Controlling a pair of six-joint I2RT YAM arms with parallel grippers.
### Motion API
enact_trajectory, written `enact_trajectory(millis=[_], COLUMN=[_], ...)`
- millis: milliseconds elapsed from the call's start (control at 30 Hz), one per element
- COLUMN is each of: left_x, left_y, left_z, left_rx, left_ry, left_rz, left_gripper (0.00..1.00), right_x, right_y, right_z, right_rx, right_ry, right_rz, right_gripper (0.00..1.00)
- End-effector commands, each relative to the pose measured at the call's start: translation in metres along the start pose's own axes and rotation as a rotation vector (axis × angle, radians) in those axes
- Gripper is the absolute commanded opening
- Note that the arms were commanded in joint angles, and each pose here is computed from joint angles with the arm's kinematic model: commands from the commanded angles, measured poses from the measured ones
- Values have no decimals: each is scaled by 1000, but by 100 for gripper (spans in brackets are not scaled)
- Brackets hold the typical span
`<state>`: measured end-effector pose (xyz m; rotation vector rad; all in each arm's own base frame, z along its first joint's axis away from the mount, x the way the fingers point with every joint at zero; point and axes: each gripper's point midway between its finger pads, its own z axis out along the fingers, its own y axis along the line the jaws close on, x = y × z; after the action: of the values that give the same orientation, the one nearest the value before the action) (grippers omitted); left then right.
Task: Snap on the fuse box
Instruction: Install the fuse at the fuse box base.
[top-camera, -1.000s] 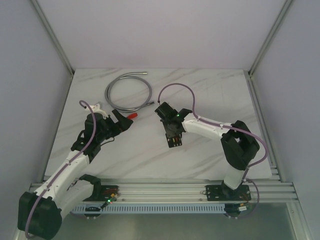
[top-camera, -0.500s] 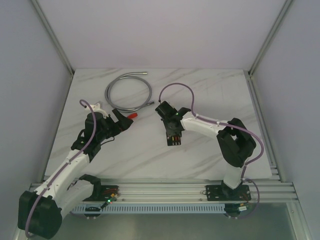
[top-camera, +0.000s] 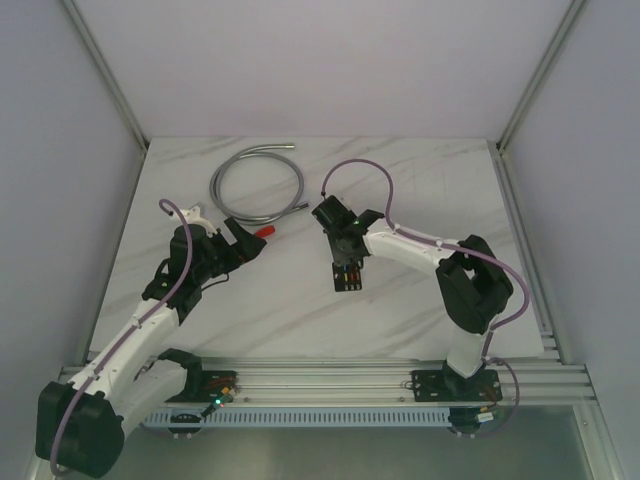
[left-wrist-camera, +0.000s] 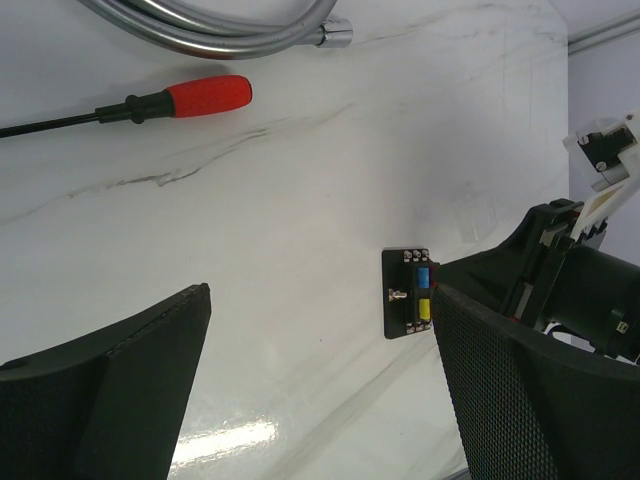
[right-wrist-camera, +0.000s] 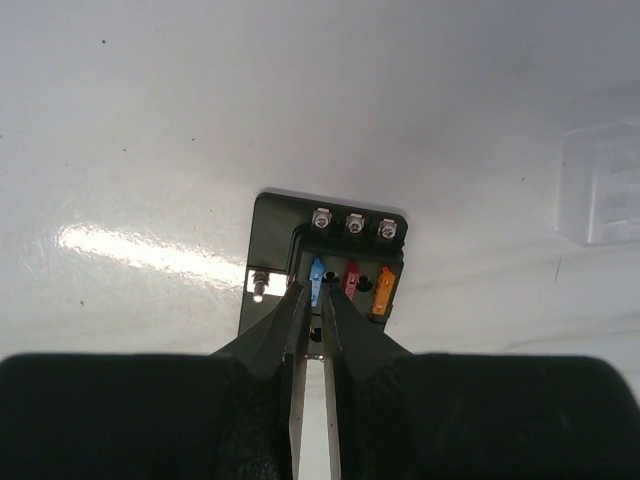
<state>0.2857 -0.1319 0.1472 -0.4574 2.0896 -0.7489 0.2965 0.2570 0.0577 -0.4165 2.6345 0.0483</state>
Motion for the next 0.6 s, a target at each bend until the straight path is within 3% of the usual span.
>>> enact_trajectory(millis=[0,300,567], left_x=[-8,-7,-8], left_y=[-8,-7,-8], left_z=[-3,-3,-4], left_rx=[21,20,23], left_ry=[-15,-10,-13], left_rz=[8,8,7], left_gripper=[100,100,100], right_x=[-11,5,40], right_y=[-1,4,-10], right_z=[3,14,27], right_rx=[20,-4,15], right_ry=[-21,36,132], right_rz=[34,27,35], right_gripper=[15,11,2])
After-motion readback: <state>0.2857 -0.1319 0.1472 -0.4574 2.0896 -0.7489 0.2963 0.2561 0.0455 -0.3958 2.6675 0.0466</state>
